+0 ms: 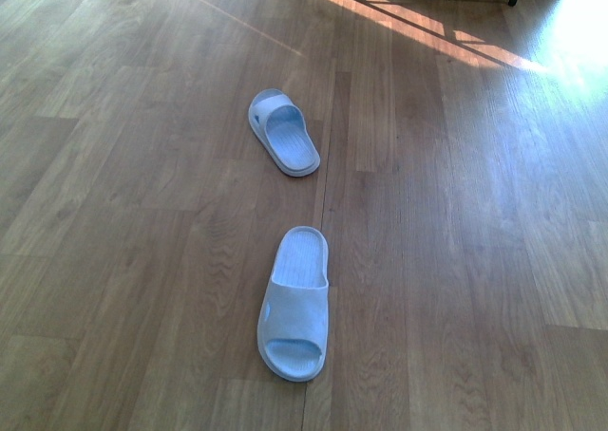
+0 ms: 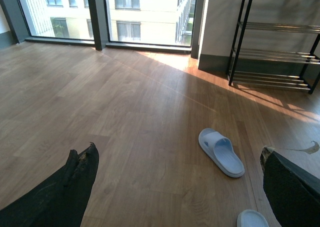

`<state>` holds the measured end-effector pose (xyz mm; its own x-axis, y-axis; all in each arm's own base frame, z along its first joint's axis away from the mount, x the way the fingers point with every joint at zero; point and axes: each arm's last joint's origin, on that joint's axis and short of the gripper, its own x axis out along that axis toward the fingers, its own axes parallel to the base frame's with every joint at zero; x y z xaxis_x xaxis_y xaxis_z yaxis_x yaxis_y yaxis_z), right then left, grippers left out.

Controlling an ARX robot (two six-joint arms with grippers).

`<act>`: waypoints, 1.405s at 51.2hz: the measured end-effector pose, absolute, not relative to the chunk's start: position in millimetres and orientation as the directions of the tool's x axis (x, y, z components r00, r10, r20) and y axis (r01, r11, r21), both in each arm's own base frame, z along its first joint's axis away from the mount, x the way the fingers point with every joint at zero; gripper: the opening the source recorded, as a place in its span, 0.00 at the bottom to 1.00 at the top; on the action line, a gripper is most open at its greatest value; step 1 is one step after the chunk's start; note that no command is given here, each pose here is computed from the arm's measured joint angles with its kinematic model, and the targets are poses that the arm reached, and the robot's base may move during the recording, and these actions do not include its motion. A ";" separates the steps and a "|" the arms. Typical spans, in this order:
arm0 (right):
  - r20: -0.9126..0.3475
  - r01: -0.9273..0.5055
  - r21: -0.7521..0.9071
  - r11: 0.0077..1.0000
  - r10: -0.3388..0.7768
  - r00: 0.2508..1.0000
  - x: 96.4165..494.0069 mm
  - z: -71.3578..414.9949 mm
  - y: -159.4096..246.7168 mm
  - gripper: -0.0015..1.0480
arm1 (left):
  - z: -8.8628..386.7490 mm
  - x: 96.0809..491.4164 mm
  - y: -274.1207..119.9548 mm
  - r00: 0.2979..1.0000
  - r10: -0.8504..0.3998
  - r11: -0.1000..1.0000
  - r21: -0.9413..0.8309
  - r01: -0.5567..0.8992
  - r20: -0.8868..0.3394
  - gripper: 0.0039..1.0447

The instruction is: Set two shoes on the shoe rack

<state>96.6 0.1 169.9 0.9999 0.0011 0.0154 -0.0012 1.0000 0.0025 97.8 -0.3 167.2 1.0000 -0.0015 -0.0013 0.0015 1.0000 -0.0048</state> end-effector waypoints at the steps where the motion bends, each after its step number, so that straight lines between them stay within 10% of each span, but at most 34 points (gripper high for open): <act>1: 0.015 -0.001 0.002 1.000 0.001 1.000 96.6 169.9 0.1 0.91 | 167.2 97.8 -0.3 1.000 -0.002 1.000 -0.005 0.002 -0.001 0.91; 21: 0.015 -0.005 0.003 1.000 0.005 1.000 96.7 169.8 0.1 0.91 | 167.2 97.8 -0.3 1.000 -0.002 1.000 -0.005 0.002 -0.001 0.91; 32: -0.037 -0.285 0.092 0.954 0.290 0.956 109.8 174.2 -1.2 0.91 | 167.2 97.8 -0.3 1.000 -0.002 1.000 -0.005 0.002 -0.001 0.91; 56: -0.285 -0.486 -0.111 0.867 0.440 0.851 233.4 138.4 19.4 0.91 | 167.2 97.8 -0.3 1.000 -0.002 1.000 -0.005 0.002 -0.001 0.91; 72: -0.675 -0.818 -0.238 0.524 0.516 0.527 295.9 -37.4 73.3 0.91 | 167.2 97.8 -0.3 1.000 -0.002 1.000 -0.005 0.002 -0.001 0.91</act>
<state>295.9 73.3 -37.4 0.5273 0.5160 -0.6751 -0.8176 0.5245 -0.2377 97.8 -0.3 167.2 1.0000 -0.0023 -0.0013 0.0023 1.0000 -0.0048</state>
